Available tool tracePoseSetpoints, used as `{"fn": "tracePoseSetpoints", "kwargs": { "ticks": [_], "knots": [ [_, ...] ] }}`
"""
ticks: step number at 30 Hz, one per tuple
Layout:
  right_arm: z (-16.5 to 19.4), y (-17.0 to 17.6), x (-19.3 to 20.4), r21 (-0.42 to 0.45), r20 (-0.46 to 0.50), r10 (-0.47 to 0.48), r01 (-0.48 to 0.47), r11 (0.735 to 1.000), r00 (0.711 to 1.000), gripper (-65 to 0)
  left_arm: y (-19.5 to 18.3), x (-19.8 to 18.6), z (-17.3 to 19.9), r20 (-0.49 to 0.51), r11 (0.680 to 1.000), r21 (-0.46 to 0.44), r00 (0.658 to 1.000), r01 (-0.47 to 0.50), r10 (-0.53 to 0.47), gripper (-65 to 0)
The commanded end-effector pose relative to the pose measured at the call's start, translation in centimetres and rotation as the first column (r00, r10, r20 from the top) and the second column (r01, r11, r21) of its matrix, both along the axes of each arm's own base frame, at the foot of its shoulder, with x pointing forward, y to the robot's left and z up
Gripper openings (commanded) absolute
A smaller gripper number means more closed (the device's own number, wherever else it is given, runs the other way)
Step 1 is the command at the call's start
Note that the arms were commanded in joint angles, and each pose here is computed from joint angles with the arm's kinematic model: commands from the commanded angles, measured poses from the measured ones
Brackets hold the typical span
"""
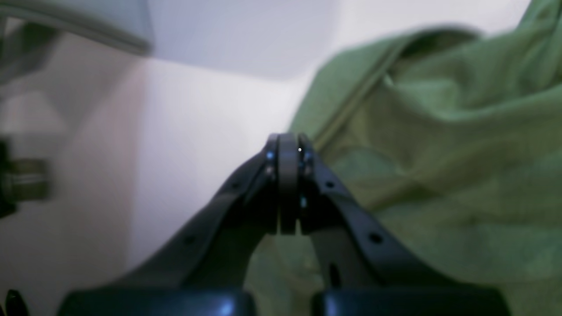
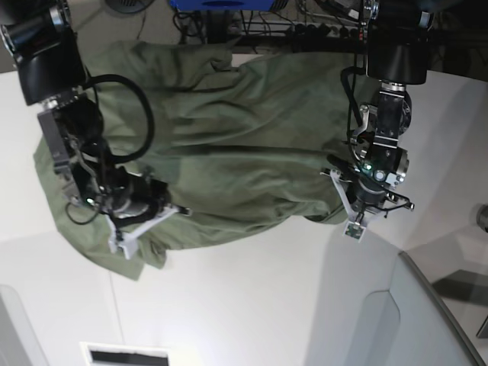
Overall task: Layout the t-shirt on the table in an organized manner, then fold the t-shirt properly
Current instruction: 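Drag the held shirt edges with both grippers, right gripper pulling outward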
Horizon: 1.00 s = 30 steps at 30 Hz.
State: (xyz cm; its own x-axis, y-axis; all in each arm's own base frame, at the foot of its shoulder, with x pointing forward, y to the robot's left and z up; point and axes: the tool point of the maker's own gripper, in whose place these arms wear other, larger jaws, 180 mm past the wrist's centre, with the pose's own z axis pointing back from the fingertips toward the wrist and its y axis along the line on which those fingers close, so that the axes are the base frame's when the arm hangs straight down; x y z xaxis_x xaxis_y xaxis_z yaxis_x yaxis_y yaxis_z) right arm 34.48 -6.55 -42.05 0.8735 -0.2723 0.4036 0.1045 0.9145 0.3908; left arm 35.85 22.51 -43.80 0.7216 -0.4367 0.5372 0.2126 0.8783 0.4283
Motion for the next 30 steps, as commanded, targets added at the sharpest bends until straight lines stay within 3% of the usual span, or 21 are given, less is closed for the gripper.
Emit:
{"fn": "tracePoseSetpoints", "kwargs": {
  "ticks": [1,6,9,18,25,30],
  "knots": [
    [2.1,0.5,2.5,-0.004,0.077,0.014,-0.014,1.000,0.997,-63.6,0.5,1.1,1.1,0.039,1.000,0.009,0.999,-0.003,0.003,-65.0],
    [1.7,1.1,6.2,-0.012,0.046,0.004,-0.003,1.000,0.999,-63.5,3.1,-2.1,-0.7,-0.030,0.998,0.065,1.000,-0.003,0.005,-65.0],
    [1.2,3.0,7.6,0.011,0.078,0.088,-0.089,0.996,0.993,-63.5,4.6,-4.2,-1.9,-0.061,0.996,0.089,0.998,0.003,0.003,-65.0],
    [-1.8,5.7,8.5,0.045,0.073,0.111,-0.115,0.992,0.991,-62.9,5.7,-9.0,-4.4,-0.153,0.994,0.107,0.988,0.018,-0.001,-65.0],
    [-6.1,3.1,5.4,0.008,-0.045,0.073,-0.073,0.997,0.996,-63.5,5.5,-11.9,-5.5,-0.201,0.994,0.109,0.980,0.032,-0.010,-65.0],
    [-8.7,-0.2,2.2,-0.065,-0.134,-0.037,0.028,0.997,0.990,-63.6,4.9,-11.5,-3.6,-0.152,0.992,0.116,0.988,0.056,-0.038,-65.0]
  ]
}}
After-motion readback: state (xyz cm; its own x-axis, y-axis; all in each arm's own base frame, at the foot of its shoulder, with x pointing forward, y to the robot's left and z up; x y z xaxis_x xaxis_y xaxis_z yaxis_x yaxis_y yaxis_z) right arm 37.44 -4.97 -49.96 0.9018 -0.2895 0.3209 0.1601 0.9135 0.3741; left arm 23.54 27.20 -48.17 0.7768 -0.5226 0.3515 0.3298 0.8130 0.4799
